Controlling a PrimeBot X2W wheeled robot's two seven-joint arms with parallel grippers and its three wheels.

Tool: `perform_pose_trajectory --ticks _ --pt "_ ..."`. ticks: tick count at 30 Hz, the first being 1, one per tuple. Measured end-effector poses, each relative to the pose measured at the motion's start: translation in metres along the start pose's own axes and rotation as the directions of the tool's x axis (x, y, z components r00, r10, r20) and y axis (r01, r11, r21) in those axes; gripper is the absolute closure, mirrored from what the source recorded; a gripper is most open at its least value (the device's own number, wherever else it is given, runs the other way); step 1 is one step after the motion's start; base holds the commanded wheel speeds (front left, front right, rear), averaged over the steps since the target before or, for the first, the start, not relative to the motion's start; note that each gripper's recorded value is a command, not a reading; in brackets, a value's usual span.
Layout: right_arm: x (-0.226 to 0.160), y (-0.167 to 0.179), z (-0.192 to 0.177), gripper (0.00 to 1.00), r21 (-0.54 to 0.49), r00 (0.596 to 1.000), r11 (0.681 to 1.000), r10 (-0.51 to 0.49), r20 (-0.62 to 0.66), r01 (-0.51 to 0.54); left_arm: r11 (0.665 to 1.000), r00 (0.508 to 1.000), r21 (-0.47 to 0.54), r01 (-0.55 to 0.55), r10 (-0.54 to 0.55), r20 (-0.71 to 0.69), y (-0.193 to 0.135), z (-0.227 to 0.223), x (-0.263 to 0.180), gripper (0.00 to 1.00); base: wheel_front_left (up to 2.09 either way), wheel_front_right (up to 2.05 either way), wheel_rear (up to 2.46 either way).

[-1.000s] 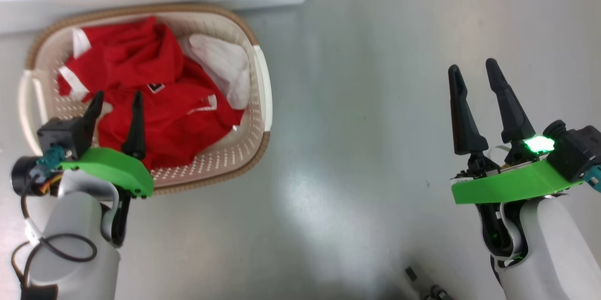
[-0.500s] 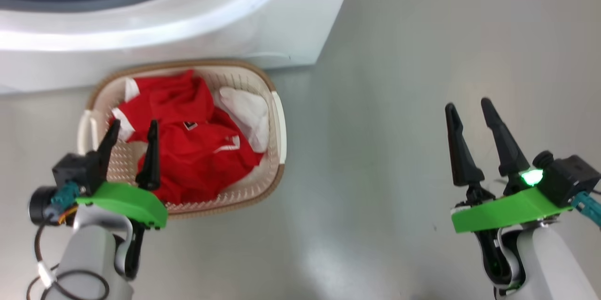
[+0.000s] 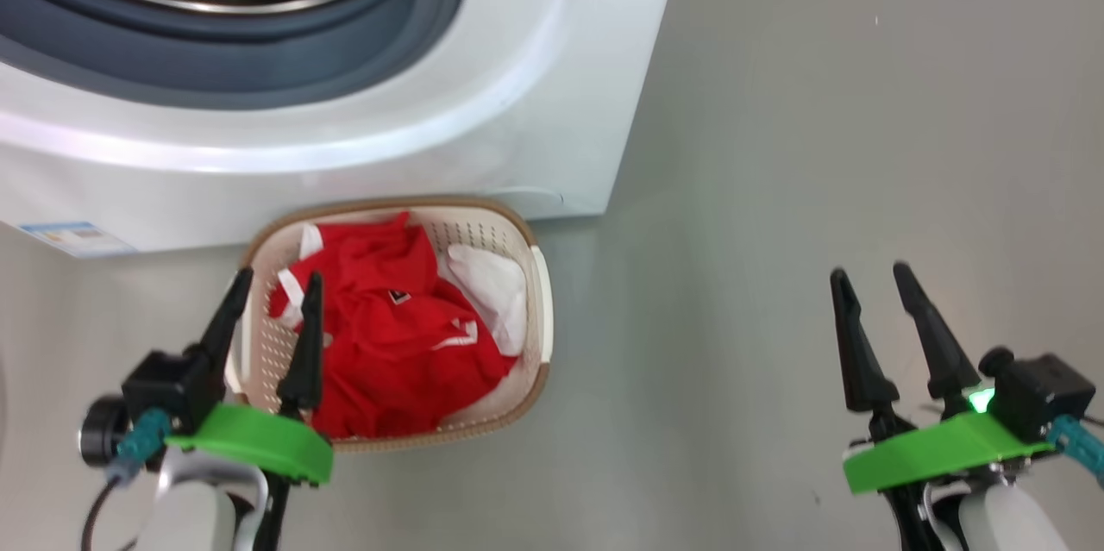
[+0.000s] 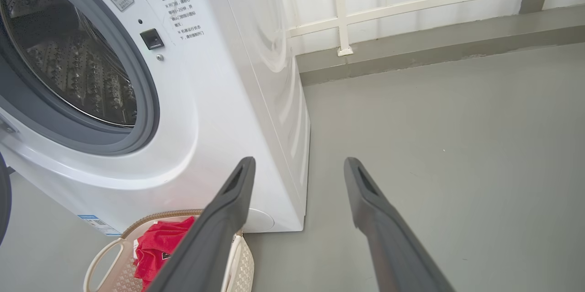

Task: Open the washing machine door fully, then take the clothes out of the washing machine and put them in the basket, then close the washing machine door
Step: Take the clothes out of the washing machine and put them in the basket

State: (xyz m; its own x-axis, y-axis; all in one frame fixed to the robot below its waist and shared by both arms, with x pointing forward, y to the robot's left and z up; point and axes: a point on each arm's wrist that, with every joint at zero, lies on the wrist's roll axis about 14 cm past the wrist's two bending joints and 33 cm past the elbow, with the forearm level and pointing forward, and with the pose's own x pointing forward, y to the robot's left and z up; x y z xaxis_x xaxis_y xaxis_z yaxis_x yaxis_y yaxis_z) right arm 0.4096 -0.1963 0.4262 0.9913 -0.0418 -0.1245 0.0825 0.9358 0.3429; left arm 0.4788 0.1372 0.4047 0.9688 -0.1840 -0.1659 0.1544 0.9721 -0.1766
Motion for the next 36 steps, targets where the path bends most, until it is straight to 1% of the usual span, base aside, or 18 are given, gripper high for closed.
perform_pose_trajectory --ticks 9,17,25,36 --pt "-0.029 -0.002 0.006 0.00 -0.022 1.000 1.000 -0.007 0.006 0.007 1.000 0.997 -0.002 -0.019 0.019 0.075 -0.002 0.026 -0.042 0.00 0.00 0.00 0.00" --pt "-0.048 0.000 0.009 0.00 -0.019 1.000 1.000 -0.004 0.014 0.004 0.999 0.989 0.012 -0.050 0.048 0.137 0.004 0.045 -0.071 0.00 0.00 0.00 0.00" --pt "-0.064 -0.011 0.008 0.00 -0.018 0.999 0.999 -0.037 0.010 0.037 0.994 0.983 -0.011 -0.107 0.107 0.148 0.014 0.044 -0.099 0.00 0.00 0.00 0.00" --pt "-0.067 -0.013 0.009 0.00 -0.018 0.999 0.999 -0.045 0.013 0.046 0.994 0.982 -0.010 -0.109 0.110 0.156 0.014 0.046 -0.102 0.00 0.00 0.00 0.00"
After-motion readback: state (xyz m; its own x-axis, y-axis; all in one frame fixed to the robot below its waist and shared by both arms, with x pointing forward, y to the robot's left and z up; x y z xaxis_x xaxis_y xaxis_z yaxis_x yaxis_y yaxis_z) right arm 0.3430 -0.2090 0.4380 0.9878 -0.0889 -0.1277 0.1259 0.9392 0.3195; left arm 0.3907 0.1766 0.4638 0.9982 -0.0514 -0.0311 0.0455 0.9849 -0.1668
